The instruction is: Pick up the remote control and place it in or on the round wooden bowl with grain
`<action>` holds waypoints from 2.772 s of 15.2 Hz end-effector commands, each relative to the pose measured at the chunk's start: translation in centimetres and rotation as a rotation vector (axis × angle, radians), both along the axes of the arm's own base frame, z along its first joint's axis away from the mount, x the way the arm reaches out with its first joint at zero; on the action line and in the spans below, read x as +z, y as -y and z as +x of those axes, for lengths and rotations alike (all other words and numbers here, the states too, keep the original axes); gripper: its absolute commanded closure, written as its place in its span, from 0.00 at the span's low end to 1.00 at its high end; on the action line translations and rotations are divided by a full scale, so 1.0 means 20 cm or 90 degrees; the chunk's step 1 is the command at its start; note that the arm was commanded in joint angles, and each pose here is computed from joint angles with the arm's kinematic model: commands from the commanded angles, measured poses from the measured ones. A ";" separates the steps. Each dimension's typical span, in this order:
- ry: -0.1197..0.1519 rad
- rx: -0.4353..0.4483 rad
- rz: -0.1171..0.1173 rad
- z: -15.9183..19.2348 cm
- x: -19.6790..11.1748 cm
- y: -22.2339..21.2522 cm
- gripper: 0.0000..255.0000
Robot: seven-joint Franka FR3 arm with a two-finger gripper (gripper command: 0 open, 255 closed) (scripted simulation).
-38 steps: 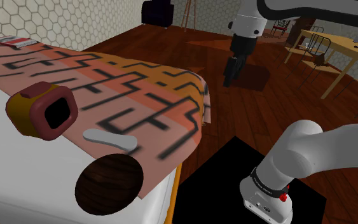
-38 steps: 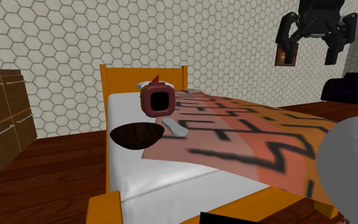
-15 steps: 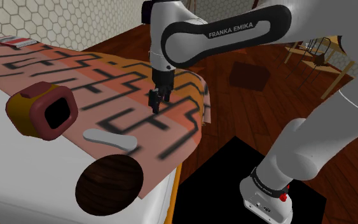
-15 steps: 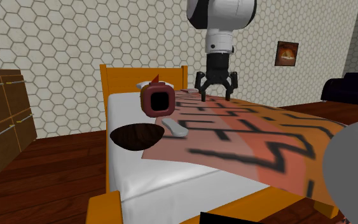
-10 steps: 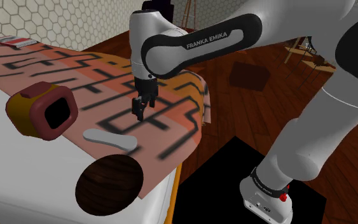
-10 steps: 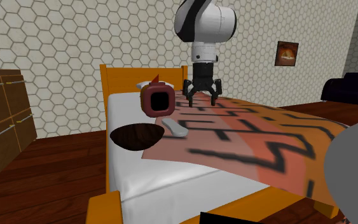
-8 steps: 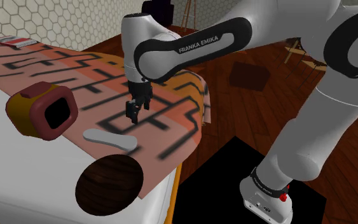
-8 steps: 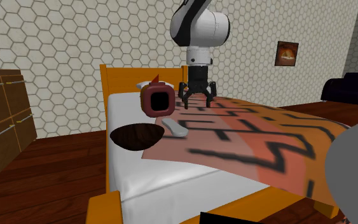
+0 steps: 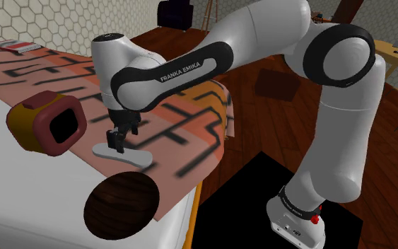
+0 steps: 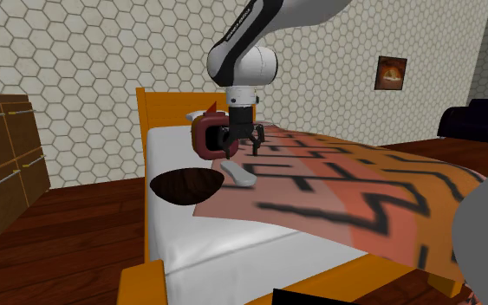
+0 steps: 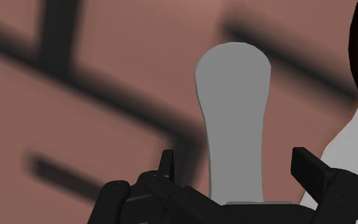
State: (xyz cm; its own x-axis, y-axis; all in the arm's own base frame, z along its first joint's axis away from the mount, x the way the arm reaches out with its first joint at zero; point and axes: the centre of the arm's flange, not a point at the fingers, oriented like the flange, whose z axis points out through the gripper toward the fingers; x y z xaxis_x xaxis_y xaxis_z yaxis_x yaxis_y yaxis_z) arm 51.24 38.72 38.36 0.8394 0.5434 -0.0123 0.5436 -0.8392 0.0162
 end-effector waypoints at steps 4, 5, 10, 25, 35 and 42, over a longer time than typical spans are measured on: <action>0.002 0.016 -0.001 0.05 -0.12 -0.12 0.00; 0.002 0.016 -0.001 0.05 -0.15 -0.12 0.00; 0.002 0.016 -0.001 0.05 -0.27 -0.11 0.00; 0.002 0.016 -0.001 0.05 -0.27 -0.11 1.00; 0.002 0.016 -0.001 0.05 -0.05 -0.11 1.00; 0.002 0.016 -0.001 0.05 0.13 -0.11 1.00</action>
State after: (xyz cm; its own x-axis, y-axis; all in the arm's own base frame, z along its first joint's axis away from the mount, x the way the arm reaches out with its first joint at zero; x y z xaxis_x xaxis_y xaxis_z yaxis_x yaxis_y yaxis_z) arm 52.22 41.00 40.41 0.8258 0.5638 -0.0107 0.5639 -0.8256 0.0196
